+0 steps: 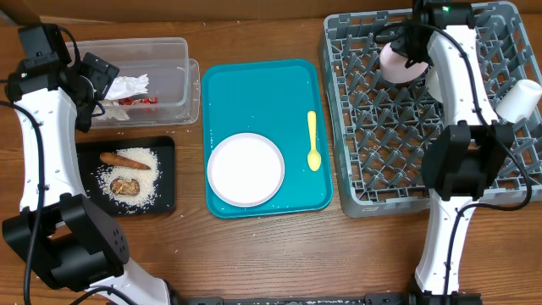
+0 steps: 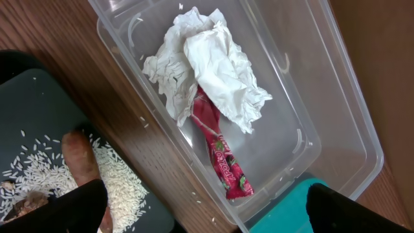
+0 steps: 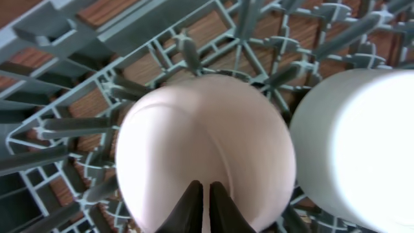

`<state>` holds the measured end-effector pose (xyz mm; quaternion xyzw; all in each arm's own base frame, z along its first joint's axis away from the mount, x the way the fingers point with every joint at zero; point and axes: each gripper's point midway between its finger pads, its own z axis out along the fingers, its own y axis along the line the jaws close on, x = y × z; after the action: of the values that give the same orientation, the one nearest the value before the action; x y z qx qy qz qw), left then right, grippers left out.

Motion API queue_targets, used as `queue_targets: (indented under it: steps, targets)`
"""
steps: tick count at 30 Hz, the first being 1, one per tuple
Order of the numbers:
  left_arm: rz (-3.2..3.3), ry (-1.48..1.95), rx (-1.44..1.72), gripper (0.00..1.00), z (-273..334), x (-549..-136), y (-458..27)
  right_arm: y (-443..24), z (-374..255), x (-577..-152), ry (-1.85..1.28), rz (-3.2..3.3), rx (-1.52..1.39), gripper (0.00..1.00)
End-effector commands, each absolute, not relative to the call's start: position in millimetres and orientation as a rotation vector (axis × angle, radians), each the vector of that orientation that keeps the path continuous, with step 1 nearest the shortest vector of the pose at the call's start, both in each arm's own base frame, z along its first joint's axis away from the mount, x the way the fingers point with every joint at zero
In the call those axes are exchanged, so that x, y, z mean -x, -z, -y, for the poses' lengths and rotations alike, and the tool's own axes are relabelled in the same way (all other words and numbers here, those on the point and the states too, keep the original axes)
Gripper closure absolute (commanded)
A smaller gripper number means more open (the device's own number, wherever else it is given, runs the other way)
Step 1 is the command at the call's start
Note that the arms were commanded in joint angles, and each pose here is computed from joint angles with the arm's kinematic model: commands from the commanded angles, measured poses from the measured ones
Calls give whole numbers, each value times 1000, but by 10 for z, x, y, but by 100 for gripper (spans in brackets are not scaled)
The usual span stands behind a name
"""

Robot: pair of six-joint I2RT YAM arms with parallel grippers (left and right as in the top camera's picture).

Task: Sort waste into correct bins and load items into the dishwasher
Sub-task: 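Reach the right gripper to the white plate edge and grip it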

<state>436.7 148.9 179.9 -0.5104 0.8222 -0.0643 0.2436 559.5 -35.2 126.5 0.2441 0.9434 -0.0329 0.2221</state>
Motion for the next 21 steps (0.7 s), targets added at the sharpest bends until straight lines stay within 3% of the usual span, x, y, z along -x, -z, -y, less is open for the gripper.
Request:
queue_targets:
  steps: [1, 6, 11, 14, 17, 19, 20, 21]
  targets:
    - [-2235, 178, 1396, 0, -1486, -4390, -1827, -1222, 474, -5561, 113, -2613, -704, 93]
    - [-2235, 178, 1396, 0, -1486, -4390, -1827, -1403, 646, -5499, 160, -2591, -739, 96]
    - [-2235, 178, 1396, 0, -1485, -4390, -1827, -1857, 730, -5397, 201, -2542, -751, 95]
    - [-2235, 178, 1396, 0, -1486, -4390, -1827, -2264, 518, -5328, 74, -2516, -708, 93]
    - [-2235, 178, 1396, 0, -1485, -4390, -1827, -2623, 71, -5236, -155, -2522, -574, 78]
    - [-2235, 178, 1396, 0, -1485, -4390, -1827, -2863, -558, -5089, -457, -2555, -301, 34]
    - [-2235, 178, 1396, 0, -1486, -4390, -1827, -2893, -716, -5038, -531, -2565, -241, 27]
    - [-2235, 178, 1396, 0, -1486, -4390, -1827, -2908, -970, -4934, -640, -2589, -149, 12]
